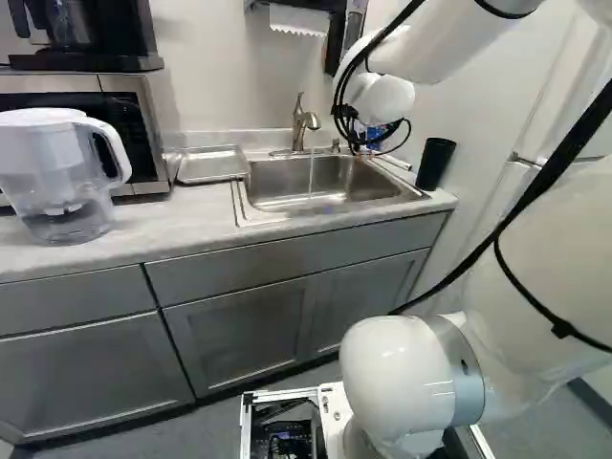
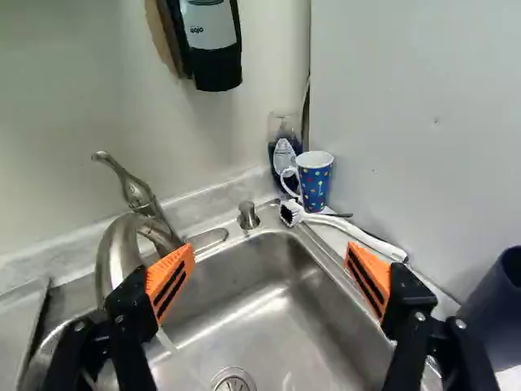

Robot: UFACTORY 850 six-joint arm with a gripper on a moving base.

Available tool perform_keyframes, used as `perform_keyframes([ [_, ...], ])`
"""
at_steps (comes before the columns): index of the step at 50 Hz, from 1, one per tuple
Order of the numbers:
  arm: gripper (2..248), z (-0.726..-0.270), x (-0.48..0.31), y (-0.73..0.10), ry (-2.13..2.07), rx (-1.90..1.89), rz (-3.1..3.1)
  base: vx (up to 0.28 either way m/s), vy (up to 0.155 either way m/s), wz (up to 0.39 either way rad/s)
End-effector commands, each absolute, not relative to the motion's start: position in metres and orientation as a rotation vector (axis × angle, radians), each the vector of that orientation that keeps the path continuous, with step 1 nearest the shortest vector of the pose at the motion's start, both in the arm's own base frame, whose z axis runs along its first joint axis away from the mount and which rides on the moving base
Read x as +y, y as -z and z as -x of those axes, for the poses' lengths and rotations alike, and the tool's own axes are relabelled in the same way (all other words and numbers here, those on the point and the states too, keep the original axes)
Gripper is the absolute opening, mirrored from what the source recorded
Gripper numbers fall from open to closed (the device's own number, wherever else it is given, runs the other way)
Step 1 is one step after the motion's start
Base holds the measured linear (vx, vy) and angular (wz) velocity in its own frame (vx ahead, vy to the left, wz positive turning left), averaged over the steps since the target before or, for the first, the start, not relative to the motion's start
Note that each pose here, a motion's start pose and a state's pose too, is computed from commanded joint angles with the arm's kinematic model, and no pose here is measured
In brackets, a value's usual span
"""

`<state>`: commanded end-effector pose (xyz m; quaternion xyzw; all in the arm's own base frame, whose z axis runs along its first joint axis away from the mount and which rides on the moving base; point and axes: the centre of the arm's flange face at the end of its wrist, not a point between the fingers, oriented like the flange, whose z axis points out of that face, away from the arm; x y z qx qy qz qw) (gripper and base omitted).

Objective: Rinse the cup and place it in the tray

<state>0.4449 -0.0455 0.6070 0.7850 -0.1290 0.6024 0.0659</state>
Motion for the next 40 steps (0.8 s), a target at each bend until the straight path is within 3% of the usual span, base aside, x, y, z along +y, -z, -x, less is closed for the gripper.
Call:
perform_keyframes([
  [40,247,-0.449,-0.061,-0.570,-1.733,-0.460,-2.339,0.000,0.000,0.000],
])
